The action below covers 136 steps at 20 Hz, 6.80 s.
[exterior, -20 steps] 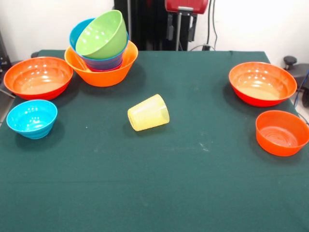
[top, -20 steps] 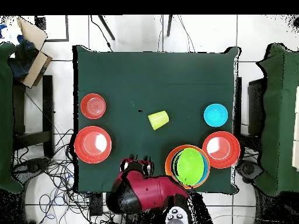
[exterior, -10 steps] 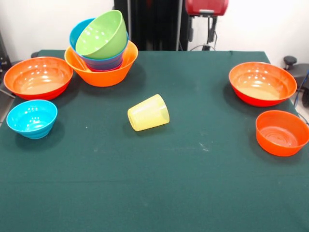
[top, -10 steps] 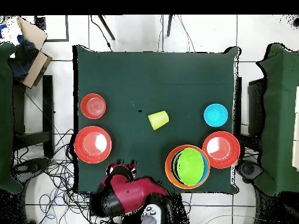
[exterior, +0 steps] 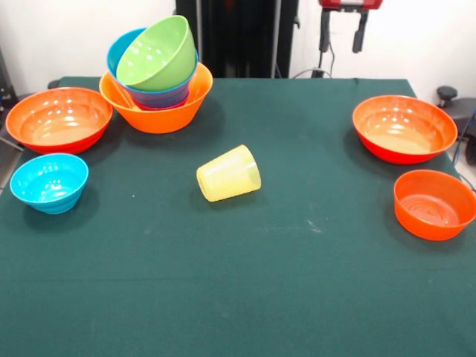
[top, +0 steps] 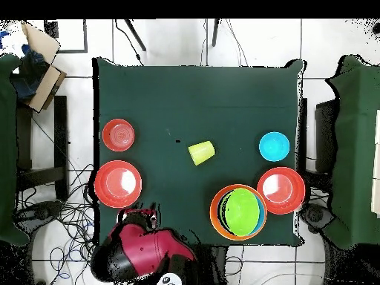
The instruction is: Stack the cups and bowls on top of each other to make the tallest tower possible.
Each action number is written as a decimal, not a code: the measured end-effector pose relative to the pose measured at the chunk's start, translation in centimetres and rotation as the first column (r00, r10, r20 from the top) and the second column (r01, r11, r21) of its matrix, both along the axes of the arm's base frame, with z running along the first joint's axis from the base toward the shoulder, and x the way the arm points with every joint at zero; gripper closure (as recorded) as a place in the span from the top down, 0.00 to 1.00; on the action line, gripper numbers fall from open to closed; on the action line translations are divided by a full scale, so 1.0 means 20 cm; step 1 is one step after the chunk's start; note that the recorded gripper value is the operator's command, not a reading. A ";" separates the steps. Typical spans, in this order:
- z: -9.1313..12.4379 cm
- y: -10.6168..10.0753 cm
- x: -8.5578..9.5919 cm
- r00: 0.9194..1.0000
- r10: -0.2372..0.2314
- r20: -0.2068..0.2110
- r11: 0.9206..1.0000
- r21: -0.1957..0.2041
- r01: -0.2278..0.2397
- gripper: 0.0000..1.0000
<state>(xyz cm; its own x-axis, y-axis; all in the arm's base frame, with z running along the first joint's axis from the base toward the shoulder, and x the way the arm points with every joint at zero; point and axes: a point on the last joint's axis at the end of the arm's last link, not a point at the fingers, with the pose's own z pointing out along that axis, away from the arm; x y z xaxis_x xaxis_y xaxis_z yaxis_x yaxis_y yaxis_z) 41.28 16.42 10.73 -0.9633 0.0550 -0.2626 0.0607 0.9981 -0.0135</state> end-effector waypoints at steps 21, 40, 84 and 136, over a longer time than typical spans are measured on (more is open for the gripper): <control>-0.17 0.02 0.30 0.998 -0.048 -0.040 0.999 -0.013 0.047 1.00; -0.49 0.06 0.03 0.992 0.032 -0.123 0.996 -0.080 -0.042 1.00; -0.18 0.20 0.31 0.987 0.149 -0.066 0.989 0.011 -0.148 1.00; -0.69 -0.03 0.25 0.947 0.277 -0.164 0.955 -0.060 -0.290 1.00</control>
<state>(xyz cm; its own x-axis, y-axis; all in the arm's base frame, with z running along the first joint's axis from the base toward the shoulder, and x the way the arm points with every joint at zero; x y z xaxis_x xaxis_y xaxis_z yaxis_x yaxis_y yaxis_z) 46.23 15.76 -3.06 -0.9648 -0.2415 -0.1037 -0.2336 0.9688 -0.0829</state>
